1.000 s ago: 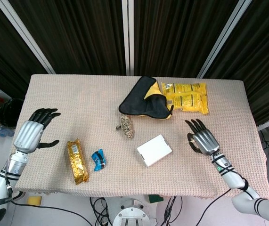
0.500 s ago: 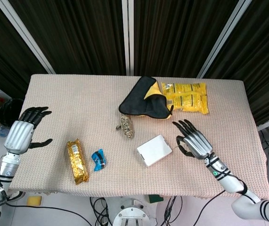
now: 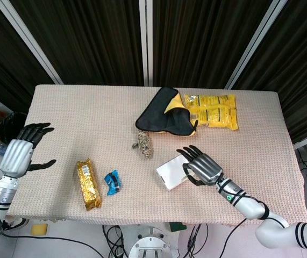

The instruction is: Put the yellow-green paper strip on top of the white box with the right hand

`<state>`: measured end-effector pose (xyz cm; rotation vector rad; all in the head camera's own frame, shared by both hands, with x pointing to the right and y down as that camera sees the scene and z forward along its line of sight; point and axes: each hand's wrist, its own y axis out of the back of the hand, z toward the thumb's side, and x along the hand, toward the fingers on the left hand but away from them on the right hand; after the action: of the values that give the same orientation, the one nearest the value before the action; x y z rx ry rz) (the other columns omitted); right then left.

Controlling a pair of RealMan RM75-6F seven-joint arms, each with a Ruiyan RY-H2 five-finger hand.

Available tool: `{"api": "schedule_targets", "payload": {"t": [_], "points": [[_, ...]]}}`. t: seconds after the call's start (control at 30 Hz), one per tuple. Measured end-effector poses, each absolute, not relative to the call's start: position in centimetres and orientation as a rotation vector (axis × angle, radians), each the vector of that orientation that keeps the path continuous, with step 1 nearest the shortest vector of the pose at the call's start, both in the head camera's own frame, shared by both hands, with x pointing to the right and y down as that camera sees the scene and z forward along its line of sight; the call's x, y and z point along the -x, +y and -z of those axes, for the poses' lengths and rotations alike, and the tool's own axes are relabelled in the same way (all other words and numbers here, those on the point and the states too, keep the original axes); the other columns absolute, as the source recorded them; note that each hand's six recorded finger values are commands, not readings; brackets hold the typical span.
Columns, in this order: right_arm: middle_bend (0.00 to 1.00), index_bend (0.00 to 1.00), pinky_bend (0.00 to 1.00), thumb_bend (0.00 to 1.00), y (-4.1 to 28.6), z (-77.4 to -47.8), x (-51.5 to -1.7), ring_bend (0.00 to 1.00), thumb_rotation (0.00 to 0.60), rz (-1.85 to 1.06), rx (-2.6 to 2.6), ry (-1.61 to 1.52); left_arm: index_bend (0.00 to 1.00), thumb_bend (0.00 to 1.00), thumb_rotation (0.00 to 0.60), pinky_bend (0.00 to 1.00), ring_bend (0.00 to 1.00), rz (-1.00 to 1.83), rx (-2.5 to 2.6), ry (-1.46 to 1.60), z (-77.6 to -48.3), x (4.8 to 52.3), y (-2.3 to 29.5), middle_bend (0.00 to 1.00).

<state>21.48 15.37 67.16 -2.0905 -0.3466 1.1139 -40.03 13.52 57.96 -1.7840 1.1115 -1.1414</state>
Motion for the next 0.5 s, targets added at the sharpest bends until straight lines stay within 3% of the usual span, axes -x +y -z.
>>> {"api": "schedule_targets", "payload": {"t": [0.5], "points": [[0.0,0.61,0.0,0.44,15.1,-69.0,-20.0,0.0,0.6,-1.112,2.044,-0.292,0.2,0.01,0.6,0.12,0.12,1.148,1.785,1.11,-58.0,40.3,13.3,0.15]]}}
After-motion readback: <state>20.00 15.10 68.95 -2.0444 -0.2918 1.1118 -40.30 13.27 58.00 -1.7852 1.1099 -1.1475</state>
